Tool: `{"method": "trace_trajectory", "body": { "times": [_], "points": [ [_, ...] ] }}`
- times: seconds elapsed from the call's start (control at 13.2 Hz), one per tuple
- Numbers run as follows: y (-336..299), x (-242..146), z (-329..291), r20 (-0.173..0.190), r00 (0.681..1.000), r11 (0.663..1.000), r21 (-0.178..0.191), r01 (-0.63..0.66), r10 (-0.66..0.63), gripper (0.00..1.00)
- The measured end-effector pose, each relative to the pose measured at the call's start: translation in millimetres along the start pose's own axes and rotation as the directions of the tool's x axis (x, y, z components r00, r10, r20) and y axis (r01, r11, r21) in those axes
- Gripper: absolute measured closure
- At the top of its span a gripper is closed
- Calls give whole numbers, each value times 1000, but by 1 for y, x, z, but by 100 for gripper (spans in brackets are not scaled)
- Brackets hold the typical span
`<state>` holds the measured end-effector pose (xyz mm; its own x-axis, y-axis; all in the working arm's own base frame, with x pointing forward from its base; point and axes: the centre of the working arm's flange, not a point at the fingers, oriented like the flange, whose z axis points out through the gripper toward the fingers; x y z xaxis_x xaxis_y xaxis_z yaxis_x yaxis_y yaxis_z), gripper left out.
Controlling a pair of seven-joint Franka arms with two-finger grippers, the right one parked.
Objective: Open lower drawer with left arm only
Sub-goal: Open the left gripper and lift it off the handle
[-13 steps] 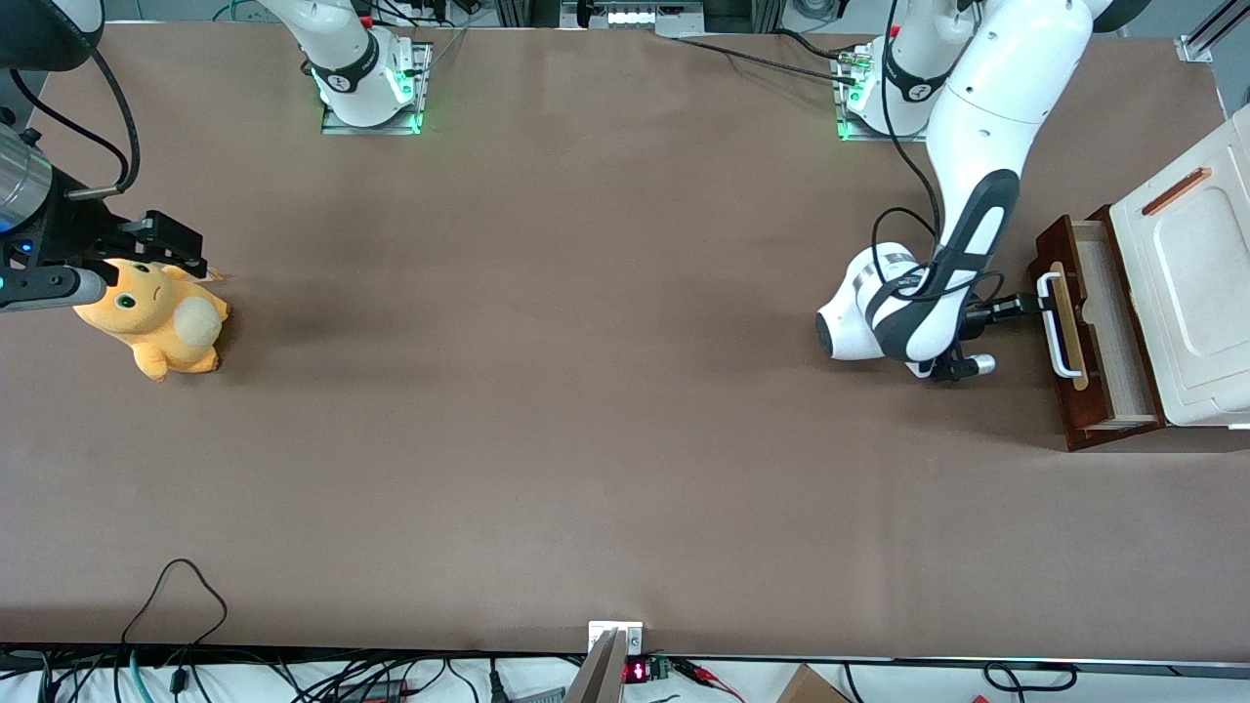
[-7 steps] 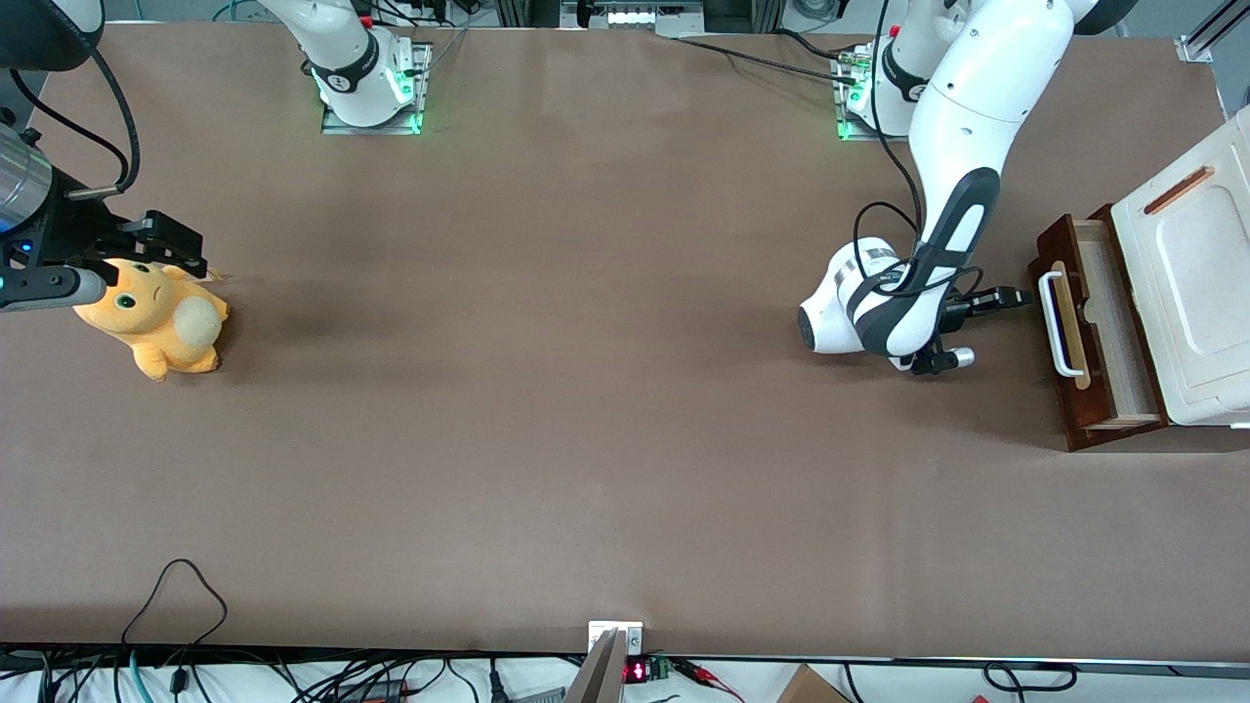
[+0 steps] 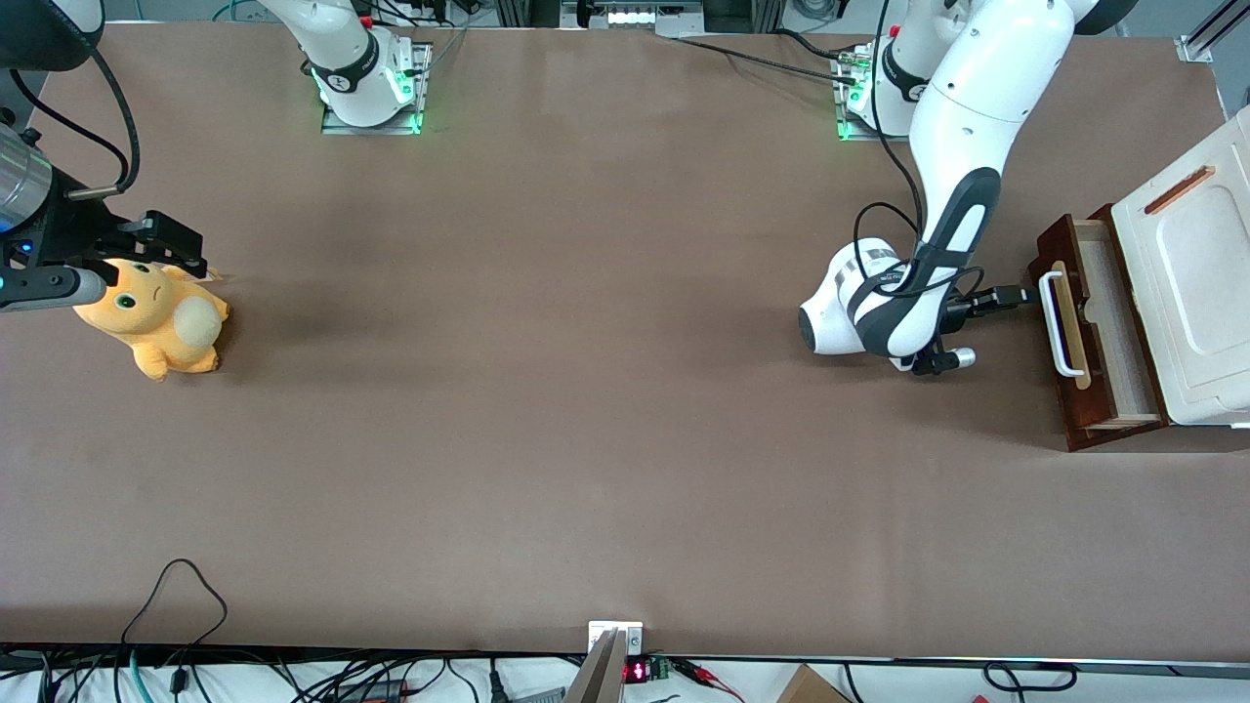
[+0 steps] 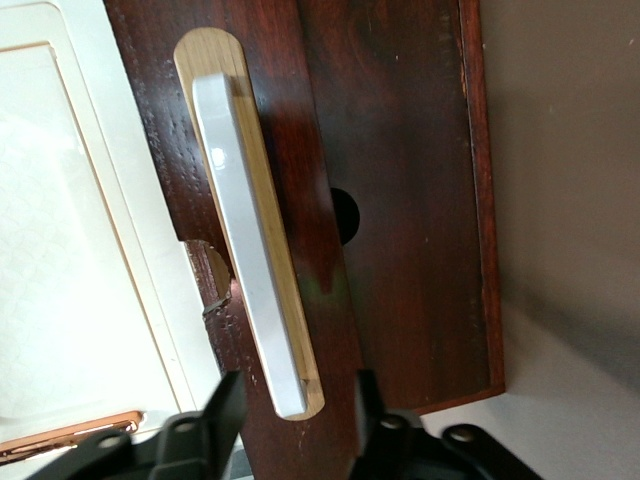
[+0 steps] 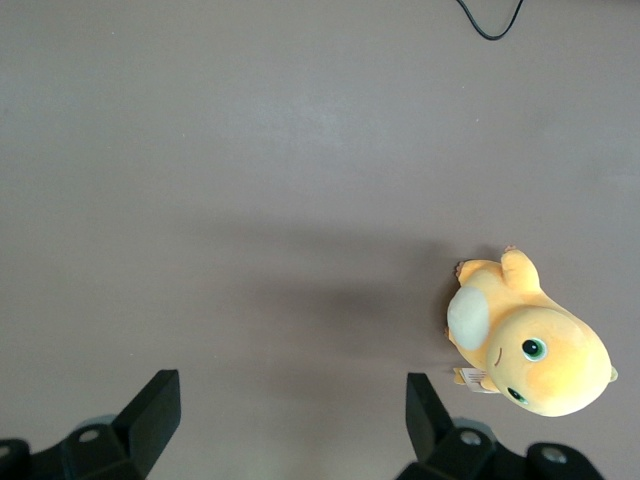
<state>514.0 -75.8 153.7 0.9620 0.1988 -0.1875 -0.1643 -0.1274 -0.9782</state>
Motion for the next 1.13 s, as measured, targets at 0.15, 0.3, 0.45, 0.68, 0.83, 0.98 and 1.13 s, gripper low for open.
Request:
{"method": "trace_trajectory", "body": {
  "times": [0.15,0.3,0.45,0.68,0.83,0.98,1.13],
  "points": [
    [-19,14,-8,22,1000,999,-41,-4,5,19],
    [-50,33,-17,49,999,995,-101,-8,13,0],
    [-89,49,-24,80,996,981,-193,-26,42,0],
    [-157,65,-23,91,989,938,-337,-78,114,0],
    [-192,68,-19,79,984,904,-412,-116,162,0],
    [-225,68,-14,58,978,857,-493,-148,202,0],
    [-262,65,-11,21,972,784,-595,-177,235,0]
  ]
}}
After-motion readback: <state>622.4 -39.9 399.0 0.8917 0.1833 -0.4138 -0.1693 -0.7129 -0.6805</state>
